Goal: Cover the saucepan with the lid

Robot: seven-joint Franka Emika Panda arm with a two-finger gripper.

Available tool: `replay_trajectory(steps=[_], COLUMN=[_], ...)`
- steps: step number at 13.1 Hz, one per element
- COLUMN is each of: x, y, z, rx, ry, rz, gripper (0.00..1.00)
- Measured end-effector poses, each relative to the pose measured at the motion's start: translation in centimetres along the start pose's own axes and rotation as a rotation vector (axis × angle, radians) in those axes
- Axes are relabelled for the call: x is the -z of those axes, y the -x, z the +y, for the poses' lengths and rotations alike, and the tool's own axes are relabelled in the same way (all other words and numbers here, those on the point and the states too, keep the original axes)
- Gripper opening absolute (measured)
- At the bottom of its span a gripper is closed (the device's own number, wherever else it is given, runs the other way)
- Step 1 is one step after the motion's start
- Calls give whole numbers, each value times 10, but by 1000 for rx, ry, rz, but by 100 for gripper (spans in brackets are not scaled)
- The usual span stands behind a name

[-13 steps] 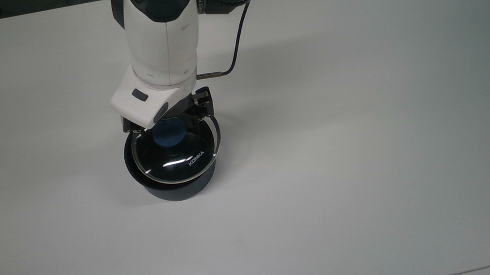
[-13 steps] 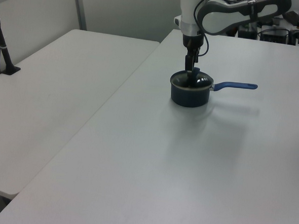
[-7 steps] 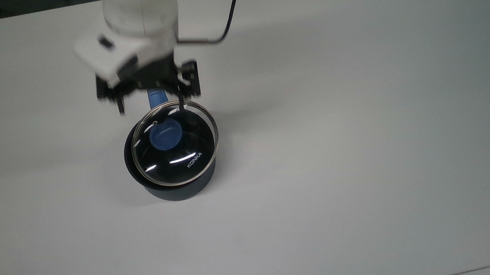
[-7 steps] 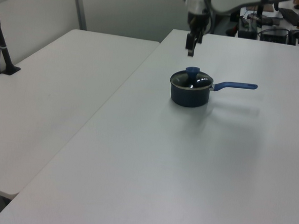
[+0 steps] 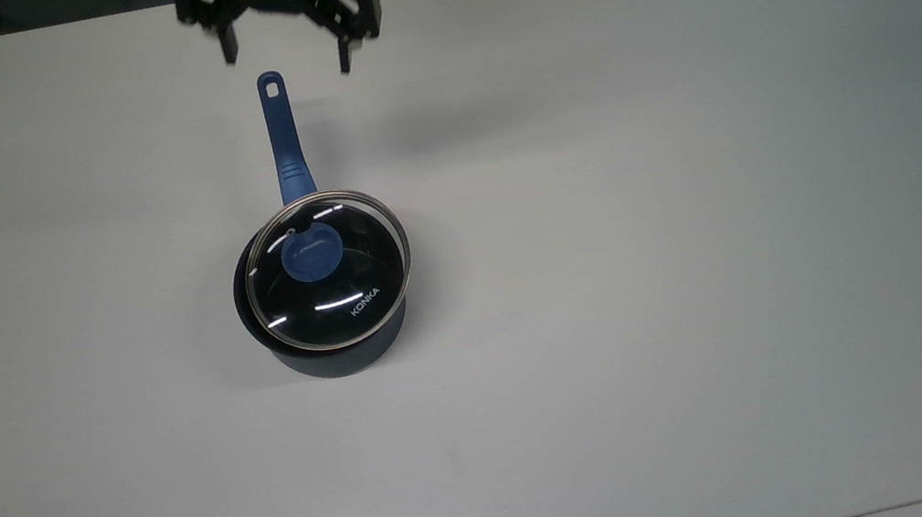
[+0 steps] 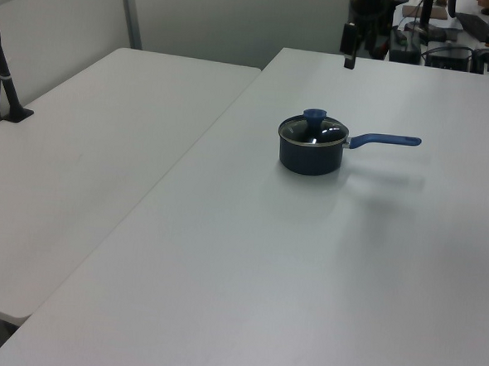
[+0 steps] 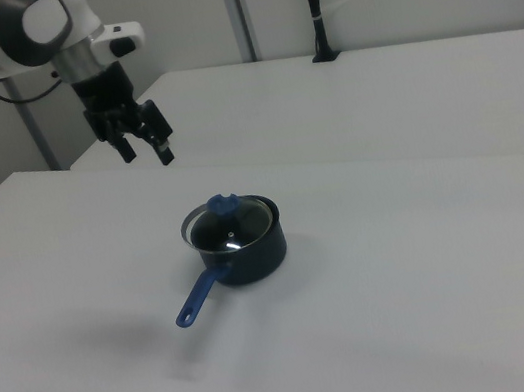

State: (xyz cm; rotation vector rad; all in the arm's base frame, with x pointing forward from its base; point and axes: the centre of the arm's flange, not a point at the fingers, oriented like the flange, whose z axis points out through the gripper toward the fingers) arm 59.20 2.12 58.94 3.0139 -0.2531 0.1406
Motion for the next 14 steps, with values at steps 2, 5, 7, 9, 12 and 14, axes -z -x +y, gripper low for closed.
replay_trajectory(steps=[2,5,7,9,12,14], x=[5,9,9,7,4,3], y=[13,23,23,22,21,20], z=[0,4,7,10,12,11], rx=[-10,-19,15,57,73,75], ry=[-11,-40,-45,-44,-43,-43], rz=[-2,11,26,27,22,20], gripper=[100,100,100,100,100,100])
